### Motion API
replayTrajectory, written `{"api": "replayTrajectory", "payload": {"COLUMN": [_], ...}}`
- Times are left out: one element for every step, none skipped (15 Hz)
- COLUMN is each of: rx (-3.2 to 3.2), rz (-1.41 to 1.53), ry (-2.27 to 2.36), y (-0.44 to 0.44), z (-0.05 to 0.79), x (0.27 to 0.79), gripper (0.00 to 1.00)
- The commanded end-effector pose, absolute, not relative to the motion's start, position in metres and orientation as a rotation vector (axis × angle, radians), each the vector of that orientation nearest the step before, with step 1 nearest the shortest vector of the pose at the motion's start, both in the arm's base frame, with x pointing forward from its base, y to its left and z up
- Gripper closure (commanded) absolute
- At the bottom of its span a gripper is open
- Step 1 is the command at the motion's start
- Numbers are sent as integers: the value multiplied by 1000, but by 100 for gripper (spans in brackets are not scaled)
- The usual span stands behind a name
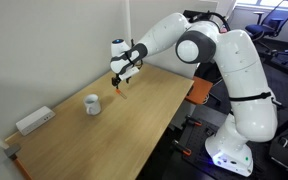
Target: Put the marker in the white cup
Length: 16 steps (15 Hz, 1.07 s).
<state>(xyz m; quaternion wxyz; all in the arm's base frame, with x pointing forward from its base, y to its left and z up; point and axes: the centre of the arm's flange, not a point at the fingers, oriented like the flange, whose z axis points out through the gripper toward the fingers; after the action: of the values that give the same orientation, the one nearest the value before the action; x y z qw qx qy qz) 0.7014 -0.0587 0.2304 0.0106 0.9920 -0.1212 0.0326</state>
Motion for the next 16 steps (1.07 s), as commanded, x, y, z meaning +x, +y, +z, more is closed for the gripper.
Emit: {"api": "replayTrajectory", "payload": {"rx": [3097, 3100, 3102, 3103, 3104, 3106, 3107, 3109, 3110, 3110, 3112, 3113, 3114, 3115, 3117, 3117], "rz": [40, 31, 23, 14, 8, 3, 1, -1, -1, -3, -6, -10, -14, -19, -26, -31], "ry": [-325, -322, -318, -313, -306, -295, -296, -295, -295, -295, -294, -292, -291, -291, -288, -287], "y": [-58, -57, -56, -55, -54, -54, -54, -54, -54, -53, -53, -52, -52, -51, -51, -50], "z": [223, 219, 215, 212, 209, 207, 204, 202, 200, 199, 197, 195, 194, 191, 189, 186], "x": [723, 724, 725, 725, 726, 726, 727, 727, 728, 728, 729, 729, 730, 731, 732, 732], "gripper": [0, 0, 0, 0, 0, 0, 0, 0, 0, 0, 0, 0, 0, 0, 0, 0]}}
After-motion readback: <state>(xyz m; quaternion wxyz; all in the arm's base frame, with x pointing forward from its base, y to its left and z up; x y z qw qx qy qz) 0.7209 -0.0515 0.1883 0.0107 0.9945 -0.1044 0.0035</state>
